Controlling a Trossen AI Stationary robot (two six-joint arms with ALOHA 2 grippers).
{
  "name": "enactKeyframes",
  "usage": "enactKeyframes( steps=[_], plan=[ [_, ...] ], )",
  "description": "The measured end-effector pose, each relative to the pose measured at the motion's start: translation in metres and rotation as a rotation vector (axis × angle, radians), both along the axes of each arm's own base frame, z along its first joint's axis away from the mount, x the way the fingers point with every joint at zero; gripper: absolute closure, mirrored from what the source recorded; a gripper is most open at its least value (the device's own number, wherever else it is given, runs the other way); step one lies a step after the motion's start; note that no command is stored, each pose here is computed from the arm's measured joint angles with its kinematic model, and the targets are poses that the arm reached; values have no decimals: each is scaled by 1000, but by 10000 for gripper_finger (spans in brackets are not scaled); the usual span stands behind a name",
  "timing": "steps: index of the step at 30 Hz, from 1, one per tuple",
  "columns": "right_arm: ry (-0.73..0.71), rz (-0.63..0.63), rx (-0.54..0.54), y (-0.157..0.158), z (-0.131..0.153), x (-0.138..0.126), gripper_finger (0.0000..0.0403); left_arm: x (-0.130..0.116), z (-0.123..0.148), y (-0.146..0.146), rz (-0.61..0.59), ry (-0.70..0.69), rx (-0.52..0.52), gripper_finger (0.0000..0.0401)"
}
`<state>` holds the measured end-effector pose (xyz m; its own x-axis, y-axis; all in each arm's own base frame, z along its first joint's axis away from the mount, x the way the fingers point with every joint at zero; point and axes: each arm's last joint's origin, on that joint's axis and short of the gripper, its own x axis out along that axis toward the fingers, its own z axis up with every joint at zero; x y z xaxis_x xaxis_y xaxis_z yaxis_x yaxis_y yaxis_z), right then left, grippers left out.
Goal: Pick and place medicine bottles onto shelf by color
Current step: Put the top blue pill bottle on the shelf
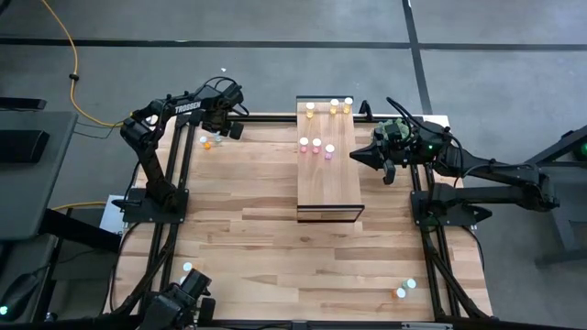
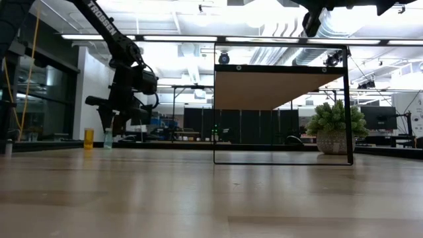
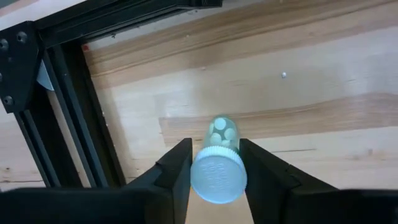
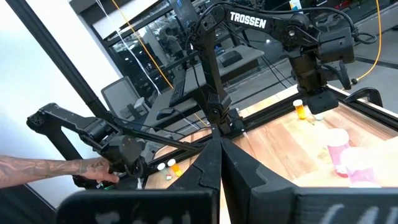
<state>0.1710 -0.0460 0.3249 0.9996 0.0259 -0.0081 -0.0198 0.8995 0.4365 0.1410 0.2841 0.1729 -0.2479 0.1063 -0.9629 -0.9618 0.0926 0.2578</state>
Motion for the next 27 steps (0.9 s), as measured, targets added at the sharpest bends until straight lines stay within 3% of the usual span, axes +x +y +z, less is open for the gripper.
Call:
enactKeyframes(
  steps=[6, 13, 21, 27],
  plan=[
    [0, 0, 0, 0, 0, 0, 402, 0, 1, 0, 3, -16, -8, 295],
    [0, 0, -1, 0, 0, 0, 402, 13, 30, 11, -33, -190, -36, 291],
    [-16, 5, -9, 0, 2, 0, 402, 51, 97, 8, -232, -273, 6, 293],
    [-19, 5, -10, 0, 2, 0, 402, 92, 144, -33, -452, -363, 66, 292]
  ],
)
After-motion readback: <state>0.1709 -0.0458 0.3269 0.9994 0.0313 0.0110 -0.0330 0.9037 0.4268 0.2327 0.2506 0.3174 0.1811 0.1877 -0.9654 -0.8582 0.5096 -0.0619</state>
